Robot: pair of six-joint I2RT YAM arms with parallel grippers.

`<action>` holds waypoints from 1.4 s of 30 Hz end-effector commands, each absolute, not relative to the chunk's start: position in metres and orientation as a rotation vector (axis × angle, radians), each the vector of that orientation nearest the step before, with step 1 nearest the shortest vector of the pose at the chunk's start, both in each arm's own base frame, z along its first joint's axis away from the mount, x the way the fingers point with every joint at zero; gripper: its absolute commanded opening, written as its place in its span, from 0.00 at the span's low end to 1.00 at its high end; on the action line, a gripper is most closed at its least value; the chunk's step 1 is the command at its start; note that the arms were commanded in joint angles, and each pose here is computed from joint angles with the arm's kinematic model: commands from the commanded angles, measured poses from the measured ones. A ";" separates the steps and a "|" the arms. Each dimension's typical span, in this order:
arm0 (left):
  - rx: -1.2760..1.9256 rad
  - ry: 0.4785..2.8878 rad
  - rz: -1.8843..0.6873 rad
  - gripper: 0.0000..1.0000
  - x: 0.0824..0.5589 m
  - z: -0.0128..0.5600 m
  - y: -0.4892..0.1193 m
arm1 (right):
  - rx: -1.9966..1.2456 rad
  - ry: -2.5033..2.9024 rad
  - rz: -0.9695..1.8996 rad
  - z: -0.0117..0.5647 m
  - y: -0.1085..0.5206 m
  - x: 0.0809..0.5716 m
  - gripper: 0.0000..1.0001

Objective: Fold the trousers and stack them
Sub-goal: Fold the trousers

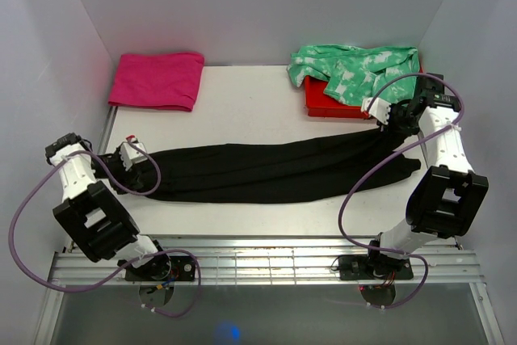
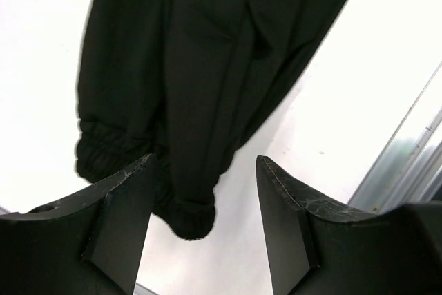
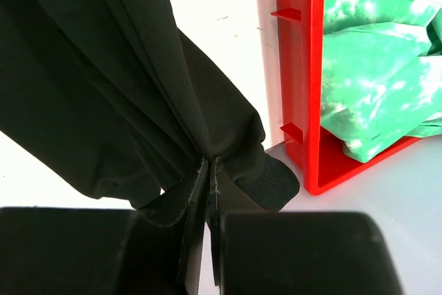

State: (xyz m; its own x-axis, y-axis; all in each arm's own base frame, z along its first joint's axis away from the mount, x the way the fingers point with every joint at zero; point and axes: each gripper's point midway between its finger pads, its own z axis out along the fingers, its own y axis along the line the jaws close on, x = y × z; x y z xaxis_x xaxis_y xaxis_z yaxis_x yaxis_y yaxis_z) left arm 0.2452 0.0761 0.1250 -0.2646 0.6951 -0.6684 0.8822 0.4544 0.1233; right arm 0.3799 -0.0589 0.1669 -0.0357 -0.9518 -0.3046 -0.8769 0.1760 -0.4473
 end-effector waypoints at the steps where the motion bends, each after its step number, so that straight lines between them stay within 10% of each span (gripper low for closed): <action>1: 1.388 2.023 -0.411 0.70 0.226 0.120 0.064 | -1.701 1.880 -0.225 0.181 -0.058 0.381 0.08; 9: 1.404 2.078 -0.435 0.68 0.219 0.097 0.063 | -1.695 1.882 -0.203 0.176 -0.057 0.379 0.08; 20: 1.358 2.059 -0.282 0.00 0.270 0.115 0.091 | -1.657 1.880 -0.259 0.184 -0.072 0.386 0.08; 42: 0.836 1.736 -0.030 0.00 0.414 0.266 0.138 | -1.233 1.641 -0.421 0.288 -0.081 0.460 0.08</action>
State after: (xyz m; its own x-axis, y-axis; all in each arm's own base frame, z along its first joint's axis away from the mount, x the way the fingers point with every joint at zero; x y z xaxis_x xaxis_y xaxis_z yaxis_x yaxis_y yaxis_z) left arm 0.4053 0.1352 0.2328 -0.2030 0.4928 -0.8461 0.5785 0.7575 0.3024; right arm 0.4614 -0.0757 0.2599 -0.0322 -0.8665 -0.4981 -0.5927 0.4178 -0.6886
